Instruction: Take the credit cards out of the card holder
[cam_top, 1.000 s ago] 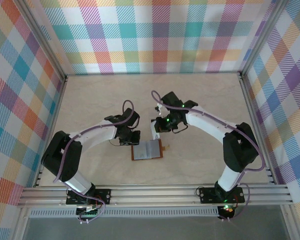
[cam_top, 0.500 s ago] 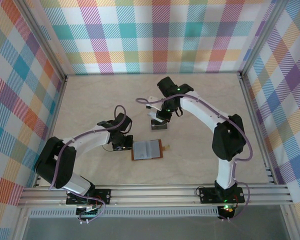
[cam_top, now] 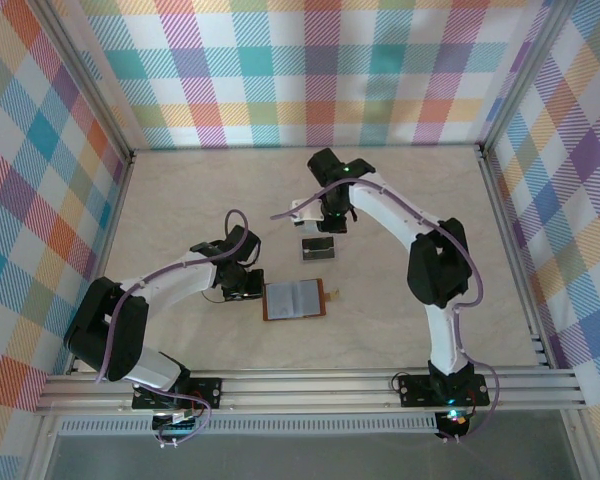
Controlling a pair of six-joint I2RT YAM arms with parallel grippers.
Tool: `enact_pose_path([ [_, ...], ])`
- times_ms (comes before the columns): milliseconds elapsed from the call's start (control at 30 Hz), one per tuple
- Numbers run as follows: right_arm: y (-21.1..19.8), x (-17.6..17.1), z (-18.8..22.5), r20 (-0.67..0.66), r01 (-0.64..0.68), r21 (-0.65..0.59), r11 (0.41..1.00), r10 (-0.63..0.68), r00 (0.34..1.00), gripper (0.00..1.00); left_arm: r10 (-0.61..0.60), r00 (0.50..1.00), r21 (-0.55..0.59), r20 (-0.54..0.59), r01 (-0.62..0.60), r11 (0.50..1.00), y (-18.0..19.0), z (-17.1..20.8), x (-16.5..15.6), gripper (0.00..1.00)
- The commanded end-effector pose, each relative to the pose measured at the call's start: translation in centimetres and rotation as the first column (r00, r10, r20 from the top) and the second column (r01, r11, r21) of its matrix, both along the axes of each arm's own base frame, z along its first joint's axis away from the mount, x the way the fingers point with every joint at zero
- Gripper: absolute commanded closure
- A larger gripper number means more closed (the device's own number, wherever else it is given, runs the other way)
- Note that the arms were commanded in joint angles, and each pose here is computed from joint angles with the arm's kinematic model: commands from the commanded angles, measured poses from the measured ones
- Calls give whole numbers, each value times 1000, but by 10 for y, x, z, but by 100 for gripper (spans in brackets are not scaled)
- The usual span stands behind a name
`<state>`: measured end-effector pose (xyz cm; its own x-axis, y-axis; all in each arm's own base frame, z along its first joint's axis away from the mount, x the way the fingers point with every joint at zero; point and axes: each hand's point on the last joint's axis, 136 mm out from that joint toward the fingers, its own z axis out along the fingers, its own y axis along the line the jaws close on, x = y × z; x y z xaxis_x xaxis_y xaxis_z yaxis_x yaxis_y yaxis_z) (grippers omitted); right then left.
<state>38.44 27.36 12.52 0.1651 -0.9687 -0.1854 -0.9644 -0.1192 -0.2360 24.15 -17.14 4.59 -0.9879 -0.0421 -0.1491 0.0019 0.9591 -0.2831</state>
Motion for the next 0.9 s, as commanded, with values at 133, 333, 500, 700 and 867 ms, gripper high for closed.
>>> enact_pose_path([
  [133, -5, -2, -25, -89, -54, -65, 996, 48, 995, 100, 1, 1000, -2, -22, -1, 1000, 2, 0, -3, 90],
  [333, -17, -9, -36, -131, -1, -131, 991, -17, 991, 100, -2, 1000, -10, -26, 2, 1000, 2, -2, -7, 90],
  [500, -17, -24, -33, -191, 13, -133, 991, -38, 981, 100, -4, 999, -32, -39, 3, 999, -2, -5, -8, 90],
  [700, -8, -13, -40, -145, 16, -136, 991, -36, 989, 82, -6, 999, -40, -42, 4, 999, -4, -6, -7, 90],
  [867, 0, 25, -30, 26, 64, -107, 992, -62, 998, 73, -2, 999, -50, -44, -1, 999, -7, -6, -5, 90],
])
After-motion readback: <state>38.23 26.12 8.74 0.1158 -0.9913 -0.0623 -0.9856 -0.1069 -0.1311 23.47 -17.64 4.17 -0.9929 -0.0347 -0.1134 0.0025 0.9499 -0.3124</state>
